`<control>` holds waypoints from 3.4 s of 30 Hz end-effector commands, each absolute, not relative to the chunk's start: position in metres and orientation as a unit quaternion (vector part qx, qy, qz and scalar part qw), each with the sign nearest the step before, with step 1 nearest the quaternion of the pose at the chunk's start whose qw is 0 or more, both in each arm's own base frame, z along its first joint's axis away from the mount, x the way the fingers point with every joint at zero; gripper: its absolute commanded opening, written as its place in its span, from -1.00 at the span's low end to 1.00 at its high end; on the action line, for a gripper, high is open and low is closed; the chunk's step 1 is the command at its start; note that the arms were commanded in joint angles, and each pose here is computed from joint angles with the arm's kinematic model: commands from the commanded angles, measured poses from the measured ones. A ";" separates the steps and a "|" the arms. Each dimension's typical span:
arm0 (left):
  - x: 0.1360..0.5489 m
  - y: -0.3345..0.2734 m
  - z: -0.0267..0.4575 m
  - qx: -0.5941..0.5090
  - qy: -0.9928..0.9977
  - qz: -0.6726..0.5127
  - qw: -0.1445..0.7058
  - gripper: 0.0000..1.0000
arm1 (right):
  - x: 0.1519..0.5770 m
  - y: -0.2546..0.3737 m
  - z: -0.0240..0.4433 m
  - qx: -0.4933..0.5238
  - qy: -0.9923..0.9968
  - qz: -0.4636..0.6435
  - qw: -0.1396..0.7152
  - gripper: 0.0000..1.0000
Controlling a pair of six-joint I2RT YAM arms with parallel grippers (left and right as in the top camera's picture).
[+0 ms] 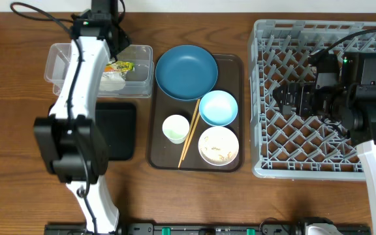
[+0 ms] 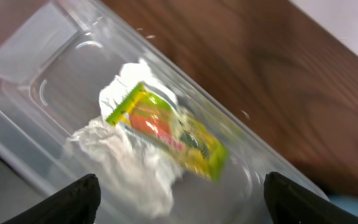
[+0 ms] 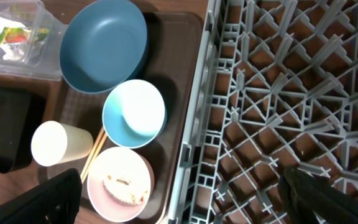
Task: Sort waste into correct bins and load items into the dishwasher rack
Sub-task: 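Carry wrapper and tissue with left gripper into clear plastic bin, then grasp white paper cup with left gripper and lift it, then hand white cup from left gripper to right gripper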
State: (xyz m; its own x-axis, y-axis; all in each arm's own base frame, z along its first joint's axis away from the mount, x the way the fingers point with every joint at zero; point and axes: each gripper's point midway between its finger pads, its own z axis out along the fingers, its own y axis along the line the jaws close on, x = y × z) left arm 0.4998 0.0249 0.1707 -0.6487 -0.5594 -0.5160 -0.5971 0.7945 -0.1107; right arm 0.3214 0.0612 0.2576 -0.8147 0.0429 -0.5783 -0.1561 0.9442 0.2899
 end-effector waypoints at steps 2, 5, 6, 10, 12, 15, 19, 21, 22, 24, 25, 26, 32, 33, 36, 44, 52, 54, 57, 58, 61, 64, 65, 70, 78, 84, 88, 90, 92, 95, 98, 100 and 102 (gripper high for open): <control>0.469 -0.012 0.238 -0.173 0.941 -0.044 0.289 0.73 | 0.325 0.063 0.267 -0.029 0.933 0.170 0.316 0.98; 0.432 -0.027 0.252 -0.137 0.954 -0.075 0.255 0.73 | 0.326 0.063 0.267 -0.029 0.933 0.170 0.317 0.99; 0.418 -0.030 0.254 -0.126 0.959 -0.082 0.239 0.73 | 0.326 0.063 0.268 -0.029 0.932 0.170 0.317 0.98; 0.367 -0.036 0.245 -0.101 0.980 -0.085 0.150 0.73 | 0.326 0.063 0.268 -0.030 0.932 0.171 0.317 0.98; 0.346 -0.036 0.234 -0.089 0.988 -0.078 0.103 0.73 | 0.327 0.063 0.268 -0.030 0.932 0.170 0.319 0.99; 0.325 -0.043 0.215 -0.068 0.993 -0.087 0.050 0.72 | 0.328 0.063 0.269 -0.030 0.931 0.170 0.323 0.99; 0.312 -0.072 0.190 0.008 0.986 -0.164 0.012 0.73 | 0.329 0.063 0.270 -0.031 0.930 0.171 0.324 0.98; 0.313 -0.077 0.171 0.020 0.985 -0.169 0.007 0.72 | 0.329 0.063 0.270 -0.031 0.930 0.171 0.324 0.98; 0.314 -0.080 0.162 0.023 0.985 -0.171 0.008 0.72 | 0.329 0.063 0.270 -0.031 0.930 0.171 0.324 0.99; 0.318 -0.088 0.145 0.032 0.983 -0.179 0.015 0.72 | 0.329 0.063 0.270 -0.030 0.930 0.171 0.324 0.98; 0.319 -0.091 0.138 0.033 0.983 -0.180 0.016 0.73 | 0.329 0.063 0.270 -0.030 0.930 0.171 0.323 0.99; 0.320 -0.096 0.130 0.032 0.983 -0.179 0.018 0.72 | 0.328 0.063 0.269 -0.030 0.931 0.170 0.322 0.99; 0.319 -0.104 0.105 0.030 0.991 -0.129 0.018 0.64 | 0.327 0.063 0.268 -0.030 0.932 0.171 0.319 0.99; 0.319 -0.101 0.101 0.030 0.993 -0.110 0.017 0.62 | 0.327 0.063 0.268 -0.030 0.932 0.171 0.319 0.99; 0.314 -0.100 0.091 0.042 0.996 -0.079 0.011 0.59 | 0.327 0.063 0.268 -0.030 0.932 0.171 0.318 0.99; 0.311 -0.110 0.069 0.059 0.996 -0.068 -0.008 0.08 | 0.325 0.063 0.266 -0.029 0.934 0.171 0.314 0.98; 0.312 -0.117 0.057 0.054 0.996 -0.069 -0.018 -0.22 | 0.322 0.062 0.264 -0.028 0.936 0.170 0.306 0.98; 0.312 -0.119 0.057 0.055 0.996 -0.069 -0.017 -0.34 | 0.322 0.062 0.264 -0.028 0.936 0.170 0.306 0.98; 0.312 -0.120 0.057 0.054 0.996 -0.069 -0.017 -0.54 | 0.322 0.062 0.264 -0.028 0.936 0.170 0.306 0.98; 0.311 -0.120 0.057 0.049 0.996 -0.069 -0.018 -0.63 | 0.322 0.062 0.264 -0.028 0.936 0.170 0.306 0.98; 0.312 -0.120 0.057 0.041 0.997 -0.069 -0.018 -0.88 | 0.322 0.062 0.264 -0.028 0.936 0.170 0.306 0.98; 0.312 -0.120 0.058 0.038 0.997 -0.069 -0.017 -0.88 | 0.322 0.062 0.264 -0.028 0.936 0.170 0.306 0.98; 0.312 -0.121 0.059 0.034 0.997 -0.071 -0.017 -0.88 | 0.322 0.062 0.264 -0.028 0.936 0.170 0.306 0.98; 0.310 -0.145 0.087 0.026 0.985 -0.166 -0.023 -0.88 | 0.319 0.072 0.266 -0.036 0.932 0.197 0.302 0.96; 0.311 -0.175 0.182 0.041 0.925 -0.374 0.044 -0.88 | 0.322 0.091 0.266 -0.066 0.919 0.251 0.297 0.98; 0.312 -0.173 0.248 0.072 0.883 -0.442 0.139 -0.88 | 0.327 0.131 0.278 -0.136 0.860 0.375 0.317 0.98; 0.314 -0.174 0.273 0.088 0.853 -0.486 0.166 -0.88 | 0.321 0.156 0.305 -0.208 0.787 0.465 0.348 0.96; 0.314 -0.176 0.280 0.095 0.838 -0.511 0.166 -0.88 | 0.319 0.162 0.310 -0.232 0.762 0.487 0.359 0.93; 0.316 -0.179 0.285 0.101 0.823 -0.534 0.164 -0.88 | 0.317 0.165 0.312 -0.245 0.746 0.500 0.365 0.92; 0.317 -0.185 0.290 0.113 0.801 -0.567 0.156 -0.88 | 0.311 0.170 0.316 -0.273 0.715 0.526 0.371 0.90; 0.318 -0.190 0.296 0.126 0.773 -0.605 0.142 -0.88 | 0.307 0.172 0.316 -0.284 0.698 0.542 0.371 0.91; 0.319 -0.193 0.298 0.132 0.756 -0.627 0.133 -0.88 | 0.307 0.175 0.312 -0.283 0.697 0.546 0.369 0.93; 0.321 -0.194 0.295 0.129 0.752 -0.634 0.125 -0.88 | 0.306 0.179 0.310 -0.290 0.692 0.548 0.369 0.94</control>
State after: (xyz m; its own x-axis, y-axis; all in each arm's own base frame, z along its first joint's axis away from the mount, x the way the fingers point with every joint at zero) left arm 0.3256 -0.1894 0.2802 -0.9371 0.0124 -0.3489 0.3378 0.2839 -0.8974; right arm 0.3189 0.1702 0.3109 -0.5294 0.0093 -0.8483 -0.8038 0.3142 0.5051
